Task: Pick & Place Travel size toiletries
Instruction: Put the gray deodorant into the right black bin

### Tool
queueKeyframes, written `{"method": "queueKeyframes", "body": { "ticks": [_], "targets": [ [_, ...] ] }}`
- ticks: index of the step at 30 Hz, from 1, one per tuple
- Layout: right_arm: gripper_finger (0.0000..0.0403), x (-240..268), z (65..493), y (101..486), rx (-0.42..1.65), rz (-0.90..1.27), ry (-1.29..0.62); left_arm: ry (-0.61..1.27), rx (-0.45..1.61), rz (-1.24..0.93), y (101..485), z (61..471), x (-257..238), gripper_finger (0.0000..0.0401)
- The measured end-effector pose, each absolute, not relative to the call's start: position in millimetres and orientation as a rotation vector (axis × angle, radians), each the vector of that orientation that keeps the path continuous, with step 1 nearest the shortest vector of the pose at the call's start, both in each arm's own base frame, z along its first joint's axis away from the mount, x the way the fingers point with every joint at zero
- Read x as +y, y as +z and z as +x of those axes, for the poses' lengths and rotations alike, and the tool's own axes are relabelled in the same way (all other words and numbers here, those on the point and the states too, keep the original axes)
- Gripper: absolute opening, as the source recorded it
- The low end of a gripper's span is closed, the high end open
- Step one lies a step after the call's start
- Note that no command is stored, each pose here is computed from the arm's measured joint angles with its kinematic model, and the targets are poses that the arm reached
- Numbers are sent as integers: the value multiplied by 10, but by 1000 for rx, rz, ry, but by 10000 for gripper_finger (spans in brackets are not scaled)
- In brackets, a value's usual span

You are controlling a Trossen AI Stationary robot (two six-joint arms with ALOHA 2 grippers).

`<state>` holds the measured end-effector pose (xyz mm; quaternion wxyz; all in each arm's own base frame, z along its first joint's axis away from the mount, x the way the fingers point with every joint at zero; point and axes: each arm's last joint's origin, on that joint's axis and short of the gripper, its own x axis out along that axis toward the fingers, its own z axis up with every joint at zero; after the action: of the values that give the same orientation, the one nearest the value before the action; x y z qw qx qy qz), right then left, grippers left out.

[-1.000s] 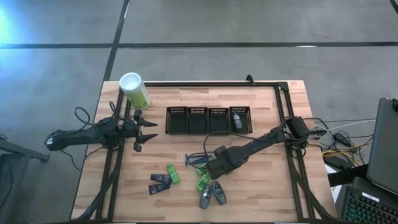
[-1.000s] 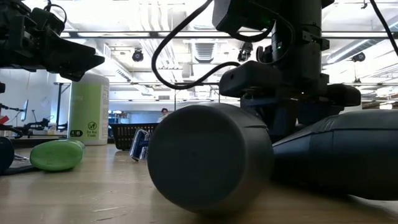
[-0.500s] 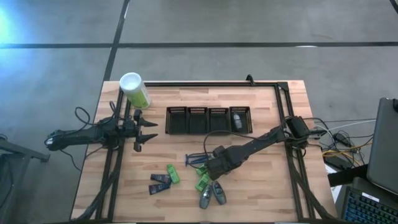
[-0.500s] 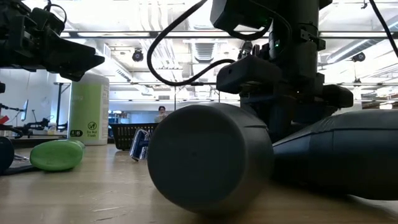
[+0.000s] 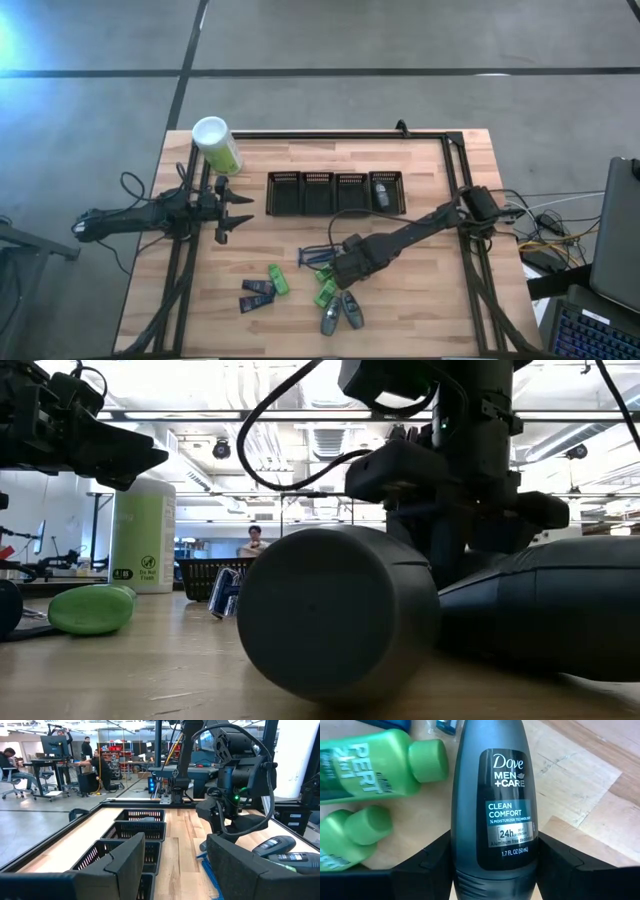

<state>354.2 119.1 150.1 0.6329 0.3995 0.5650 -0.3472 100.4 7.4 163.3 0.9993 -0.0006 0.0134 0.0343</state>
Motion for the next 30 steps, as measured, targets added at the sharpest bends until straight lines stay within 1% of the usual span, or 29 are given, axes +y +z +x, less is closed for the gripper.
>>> {"method": "queueKeyframes", "body": {
  "ticks": [5, 12, 16, 26, 30],
  "targets": [
    [202, 1178, 3528, 1646, 1218, 963, -817, 68, 27, -1, 1633, 1005, 74, 218],
    [202, 1098, 3424, 2030, 1021, 1038, -898, 68, 27, -1, 1633, 1005, 74, 218],
    [202, 1028, 3376, 2161, 946, 1078, -947, 69, 27, -1, 1633, 1004, 74, 218],
    [202, 627, 3200, 2410, 900, 1116, -1127, 68, 27, -1, 1633, 1005, 74, 218],
    [202, 378, 3111, 2533, 901, 1099, -1150, 68, 27, -1, 1633, 1005, 74, 218]
  ]
}}
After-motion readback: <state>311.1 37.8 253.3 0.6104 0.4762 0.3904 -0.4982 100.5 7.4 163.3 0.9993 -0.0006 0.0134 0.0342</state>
